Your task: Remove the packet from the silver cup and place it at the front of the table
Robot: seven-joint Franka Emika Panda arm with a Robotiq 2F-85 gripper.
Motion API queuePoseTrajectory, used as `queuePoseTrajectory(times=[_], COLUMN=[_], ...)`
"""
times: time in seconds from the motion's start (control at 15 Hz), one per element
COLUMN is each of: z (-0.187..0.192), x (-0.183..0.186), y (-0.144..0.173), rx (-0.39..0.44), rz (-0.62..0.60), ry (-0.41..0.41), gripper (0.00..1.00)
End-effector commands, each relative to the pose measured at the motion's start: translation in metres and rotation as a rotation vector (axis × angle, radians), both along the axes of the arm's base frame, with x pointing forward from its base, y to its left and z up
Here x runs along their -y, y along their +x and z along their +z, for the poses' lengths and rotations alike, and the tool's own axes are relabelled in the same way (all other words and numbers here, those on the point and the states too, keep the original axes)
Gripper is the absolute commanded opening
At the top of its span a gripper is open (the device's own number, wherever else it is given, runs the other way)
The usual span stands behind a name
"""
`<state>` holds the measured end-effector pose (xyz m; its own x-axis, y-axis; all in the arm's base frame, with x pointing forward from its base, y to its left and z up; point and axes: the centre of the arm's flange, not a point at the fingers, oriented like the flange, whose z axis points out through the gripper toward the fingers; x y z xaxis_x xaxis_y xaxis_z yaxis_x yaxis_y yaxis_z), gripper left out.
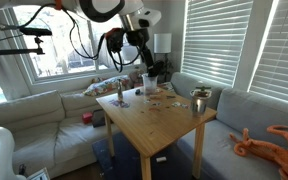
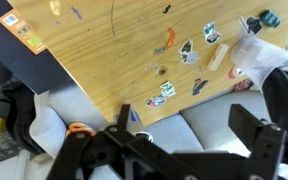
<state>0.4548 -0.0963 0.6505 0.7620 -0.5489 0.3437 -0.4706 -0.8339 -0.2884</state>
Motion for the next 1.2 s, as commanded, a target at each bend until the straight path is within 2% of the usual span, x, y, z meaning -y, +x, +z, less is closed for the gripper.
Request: queuePoseTrajectory(times=[0.0,0.27,0.53,0.8,1.13], z=[0.008,0.007,-0.005,-0.036,-0.057], x=[0.063,0.095,0.104,0.122,0.132], y=[0.042,0.091,0.139,0.162,0.189], rx=[0.012,-0.019,-0.060,-0.107,-0.103], rz=[-0.144,-0.293,-0.378,-0.406,-0.405], ry=[0.139,0.248,0.241,0.247,0.239], gripper=[1.00,1.00,1.00,1.00,1.00])
